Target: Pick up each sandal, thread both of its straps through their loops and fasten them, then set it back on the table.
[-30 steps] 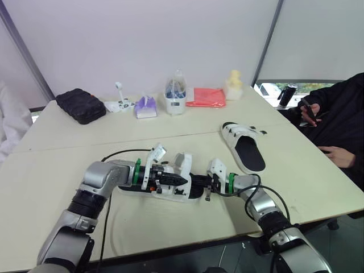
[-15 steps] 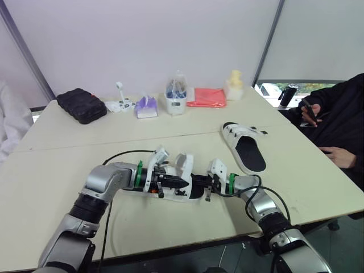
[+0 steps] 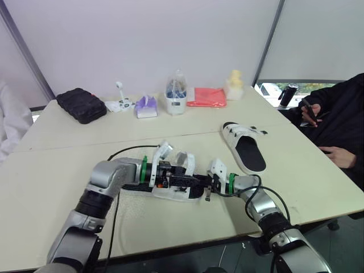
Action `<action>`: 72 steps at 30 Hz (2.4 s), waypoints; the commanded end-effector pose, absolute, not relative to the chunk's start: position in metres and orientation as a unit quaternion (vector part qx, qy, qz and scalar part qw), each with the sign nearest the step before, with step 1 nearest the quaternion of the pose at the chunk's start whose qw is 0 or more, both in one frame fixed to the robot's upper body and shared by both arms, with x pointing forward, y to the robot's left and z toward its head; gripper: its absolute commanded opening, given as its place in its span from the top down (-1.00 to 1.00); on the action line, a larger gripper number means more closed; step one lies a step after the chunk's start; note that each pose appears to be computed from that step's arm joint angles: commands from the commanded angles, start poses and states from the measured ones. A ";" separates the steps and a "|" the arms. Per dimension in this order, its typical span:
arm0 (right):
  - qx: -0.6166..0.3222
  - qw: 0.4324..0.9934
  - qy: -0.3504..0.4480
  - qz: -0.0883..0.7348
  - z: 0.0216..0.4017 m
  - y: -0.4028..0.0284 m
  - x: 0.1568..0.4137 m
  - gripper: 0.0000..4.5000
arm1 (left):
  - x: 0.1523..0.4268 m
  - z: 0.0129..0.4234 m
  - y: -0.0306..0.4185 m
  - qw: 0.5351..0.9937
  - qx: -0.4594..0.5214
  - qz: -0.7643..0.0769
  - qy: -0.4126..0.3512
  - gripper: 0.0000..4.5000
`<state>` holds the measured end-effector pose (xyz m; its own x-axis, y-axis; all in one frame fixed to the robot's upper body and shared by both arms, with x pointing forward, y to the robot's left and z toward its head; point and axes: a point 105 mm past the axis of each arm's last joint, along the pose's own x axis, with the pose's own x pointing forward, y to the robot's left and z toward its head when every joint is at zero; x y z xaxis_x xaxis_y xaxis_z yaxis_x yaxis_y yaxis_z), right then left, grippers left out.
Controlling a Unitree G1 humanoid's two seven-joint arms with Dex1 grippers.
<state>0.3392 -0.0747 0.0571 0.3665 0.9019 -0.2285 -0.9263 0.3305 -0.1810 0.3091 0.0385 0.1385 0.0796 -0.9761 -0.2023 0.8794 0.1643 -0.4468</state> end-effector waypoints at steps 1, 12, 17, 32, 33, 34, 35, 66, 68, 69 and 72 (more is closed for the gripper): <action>-0.147 0.799 0.157 0.562 0.000 -0.078 0.320 1.00 | 0.310 0.139 0.032 0.738 -0.068 -0.636 0.214 -0.67; -0.147 0.799 0.158 0.561 -0.001 -0.079 0.320 1.00 | 0.317 0.155 0.033 0.755 -0.097 -0.620 0.191 0.98; -0.147 0.799 0.157 0.562 -0.001 -0.078 0.321 1.00 | 0.321 0.172 0.038 0.736 -0.217 -0.605 0.214 0.98; -0.144 0.799 0.158 0.563 -0.003 -0.076 0.318 1.00 | 0.318 0.140 0.058 0.727 -0.243 -0.577 0.284 0.98; -0.143 0.799 0.158 0.562 -0.003 -0.076 0.318 1.00 | 0.316 0.137 0.059 0.727 -0.233 -0.579 0.287 0.98; -0.143 0.799 0.158 0.562 -0.003 -0.076 0.318 1.00 | 0.315 0.134 0.060 0.727 -0.225 -0.580 0.290 0.98; -0.143 0.799 0.158 0.562 -0.003 -0.076 0.318 1.00 | 0.314 0.133 0.060 0.726 -0.221 -0.581 0.293 0.98; -0.145 0.802 0.156 0.558 -0.003 -0.077 0.319 1.00 | 0.304 0.135 0.054 0.729 -0.191 -0.594 0.280 0.98; -0.145 0.802 0.157 0.558 -0.003 -0.077 0.319 1.00 | 0.302 0.133 0.054 0.729 -0.188 -0.594 0.284 0.98; -0.145 0.802 0.156 0.559 -0.003 -0.077 0.319 1.00 | 0.301 0.131 0.055 0.729 -0.186 -0.594 0.286 0.98; -0.144 0.801 0.156 0.559 -0.003 -0.076 0.319 1.00 | 0.297 0.124 0.053 0.730 -0.176 -0.594 0.290 0.98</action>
